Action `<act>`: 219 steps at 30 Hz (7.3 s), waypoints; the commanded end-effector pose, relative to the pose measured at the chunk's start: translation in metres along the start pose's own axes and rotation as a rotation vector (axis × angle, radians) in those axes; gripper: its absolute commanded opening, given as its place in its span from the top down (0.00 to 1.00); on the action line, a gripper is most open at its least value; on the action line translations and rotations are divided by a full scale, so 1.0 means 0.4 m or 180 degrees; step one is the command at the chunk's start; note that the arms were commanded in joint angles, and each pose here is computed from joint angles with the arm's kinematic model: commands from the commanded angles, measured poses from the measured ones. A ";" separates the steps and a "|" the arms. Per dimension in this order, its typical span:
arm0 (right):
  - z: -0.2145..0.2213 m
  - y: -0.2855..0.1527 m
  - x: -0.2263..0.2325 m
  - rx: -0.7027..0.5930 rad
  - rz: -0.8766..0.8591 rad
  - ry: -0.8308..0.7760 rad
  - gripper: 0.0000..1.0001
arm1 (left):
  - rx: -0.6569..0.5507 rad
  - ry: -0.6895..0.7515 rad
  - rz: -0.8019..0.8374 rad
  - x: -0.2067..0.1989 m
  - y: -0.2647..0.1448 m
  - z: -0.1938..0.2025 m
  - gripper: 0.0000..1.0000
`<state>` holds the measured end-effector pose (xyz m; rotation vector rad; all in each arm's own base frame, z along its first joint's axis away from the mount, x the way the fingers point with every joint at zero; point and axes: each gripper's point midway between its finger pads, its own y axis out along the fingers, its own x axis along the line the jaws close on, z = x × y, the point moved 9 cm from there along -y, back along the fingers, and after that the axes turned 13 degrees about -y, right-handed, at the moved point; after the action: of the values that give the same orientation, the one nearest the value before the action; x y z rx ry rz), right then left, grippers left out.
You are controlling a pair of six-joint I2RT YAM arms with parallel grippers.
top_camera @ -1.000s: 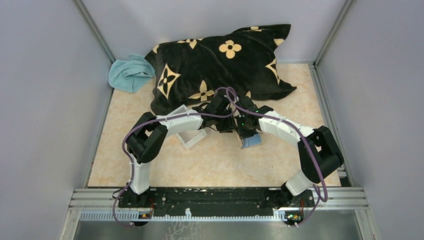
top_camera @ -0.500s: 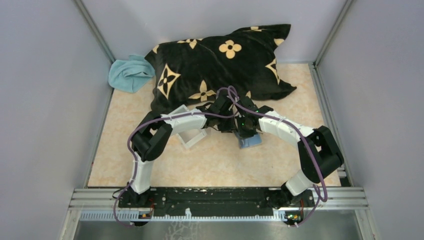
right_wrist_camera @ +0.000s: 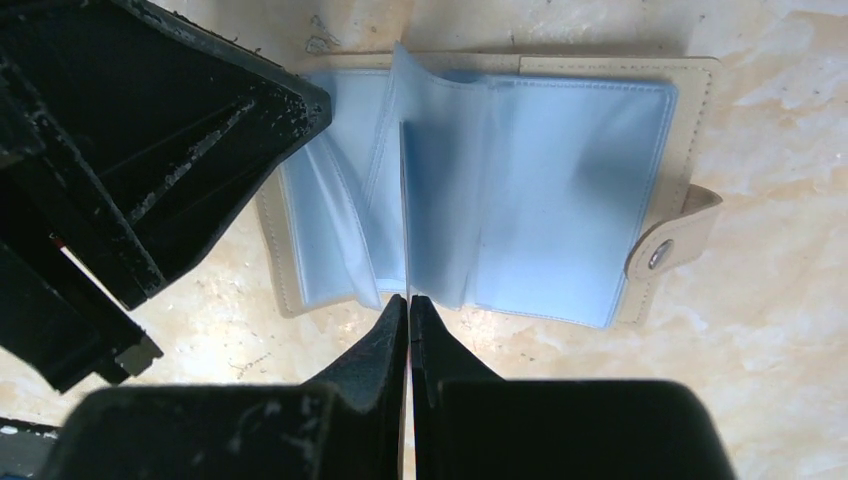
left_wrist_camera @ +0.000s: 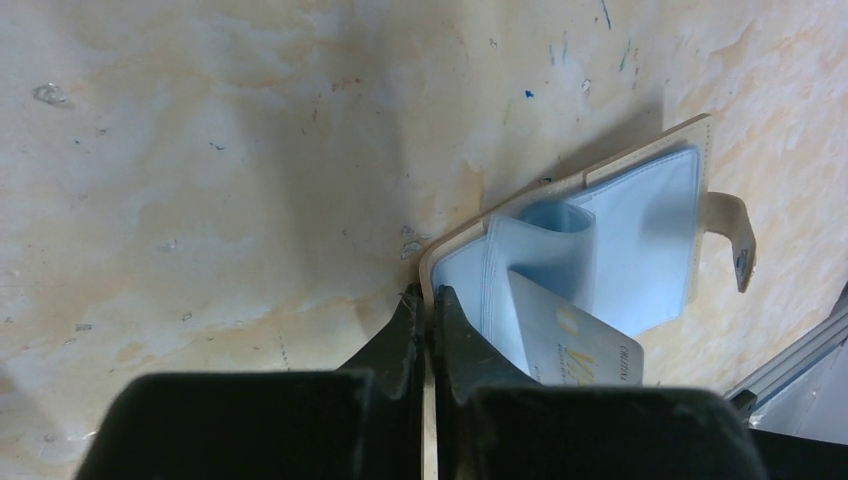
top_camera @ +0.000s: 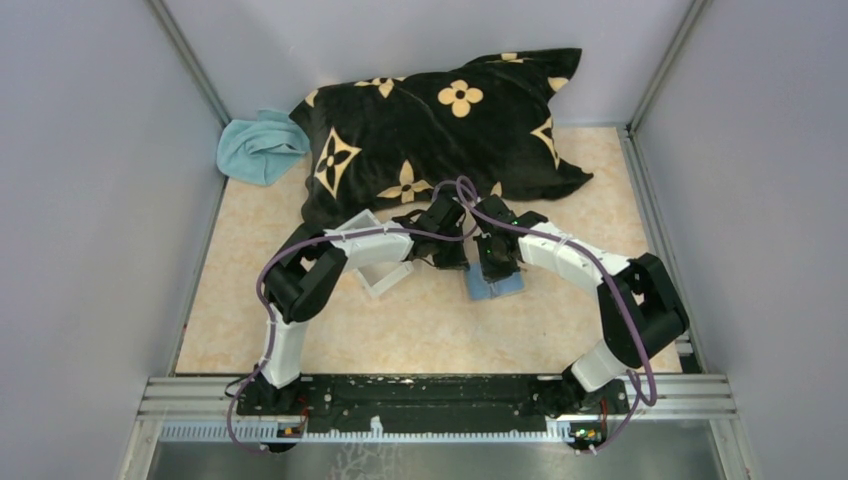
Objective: Put the credit cards into the card holder
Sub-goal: Insert the credit card into the card holder.
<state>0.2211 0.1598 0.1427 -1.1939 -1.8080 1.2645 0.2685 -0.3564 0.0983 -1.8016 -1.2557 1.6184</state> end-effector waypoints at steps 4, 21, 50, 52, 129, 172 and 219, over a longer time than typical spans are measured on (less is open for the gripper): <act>-0.047 -0.080 -0.023 -0.0383 0.0116 -0.0010 1.00 | 0.0023 0.0154 -0.0112 0.050 0.006 0.030 0.99; -0.045 -0.101 -0.065 -0.0486 0.0113 0.0140 1.00 | -0.0032 0.0252 -0.0154 0.086 -0.003 0.043 0.94; 0.016 -0.026 -0.094 -0.0811 -0.0932 0.0809 1.00 | 0.0159 0.0657 -0.0069 0.119 -0.015 0.061 0.67; 0.019 -0.023 -0.093 -0.0806 -0.0951 0.0827 1.00 | 0.0159 0.0661 -0.0067 0.119 -0.024 0.062 0.66; 0.068 -0.001 -0.061 -0.0841 -0.1331 0.1087 1.00 | 0.0296 0.0482 -0.0375 0.220 -0.087 0.124 0.62; 0.131 0.091 -0.066 -0.0474 -0.1147 0.1179 1.00 | 0.0454 0.0632 -0.0685 0.304 -0.062 0.159 0.71; 0.128 0.129 -0.077 -0.0234 -0.1003 0.1118 1.00 | 0.0476 0.0680 -0.1062 0.317 -0.091 0.169 0.85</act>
<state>0.2039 0.1263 0.0905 -0.9578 -1.7374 0.6537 0.2140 -0.2815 0.0905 -1.8202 -1.2647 1.3692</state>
